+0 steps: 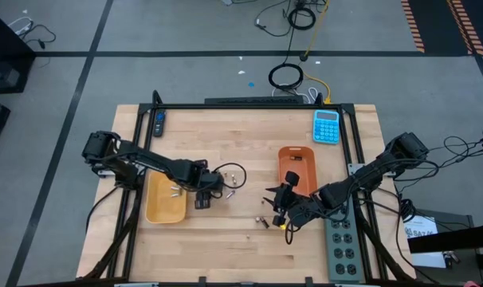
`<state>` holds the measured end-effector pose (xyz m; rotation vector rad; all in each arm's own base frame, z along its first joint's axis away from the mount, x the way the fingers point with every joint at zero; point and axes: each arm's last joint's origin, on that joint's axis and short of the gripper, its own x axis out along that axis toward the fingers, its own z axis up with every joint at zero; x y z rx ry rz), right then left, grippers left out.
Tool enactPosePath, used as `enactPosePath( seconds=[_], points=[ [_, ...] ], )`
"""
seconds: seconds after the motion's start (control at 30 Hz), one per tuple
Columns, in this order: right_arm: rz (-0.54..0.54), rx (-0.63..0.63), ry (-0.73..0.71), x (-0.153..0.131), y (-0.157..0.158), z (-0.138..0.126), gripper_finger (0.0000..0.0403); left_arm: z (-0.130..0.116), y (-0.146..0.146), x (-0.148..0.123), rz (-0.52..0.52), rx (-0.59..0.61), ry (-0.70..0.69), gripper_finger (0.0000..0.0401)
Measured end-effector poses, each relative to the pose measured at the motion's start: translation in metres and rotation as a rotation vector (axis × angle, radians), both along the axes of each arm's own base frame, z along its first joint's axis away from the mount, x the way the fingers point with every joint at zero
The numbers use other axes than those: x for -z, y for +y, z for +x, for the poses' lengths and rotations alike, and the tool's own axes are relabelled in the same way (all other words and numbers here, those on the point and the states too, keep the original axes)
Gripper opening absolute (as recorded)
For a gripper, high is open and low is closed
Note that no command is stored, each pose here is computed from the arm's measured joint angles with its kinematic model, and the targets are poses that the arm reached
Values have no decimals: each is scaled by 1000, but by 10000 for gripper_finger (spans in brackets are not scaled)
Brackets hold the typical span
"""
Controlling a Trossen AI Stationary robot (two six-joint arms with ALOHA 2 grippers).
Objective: Sort batteries
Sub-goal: Put the silver battery into the yellow bin
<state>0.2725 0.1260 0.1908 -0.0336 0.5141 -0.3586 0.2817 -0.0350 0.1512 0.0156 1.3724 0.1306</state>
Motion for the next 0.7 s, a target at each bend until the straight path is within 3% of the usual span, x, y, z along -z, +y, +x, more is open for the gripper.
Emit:
enactPosePath(
  seconds=[0.37,0.53,0.7],
  points=[
    [-2,1,1,0,0,0,132,5,-1,4,-5,-2,-31,216],
    [-2,1,2,0,0,0,132,3,0,6,-5,-3,-24,160],
    [-2,2,1,0,0,0,132,-2,0,12,-7,-4,-3,69]
  ],
)
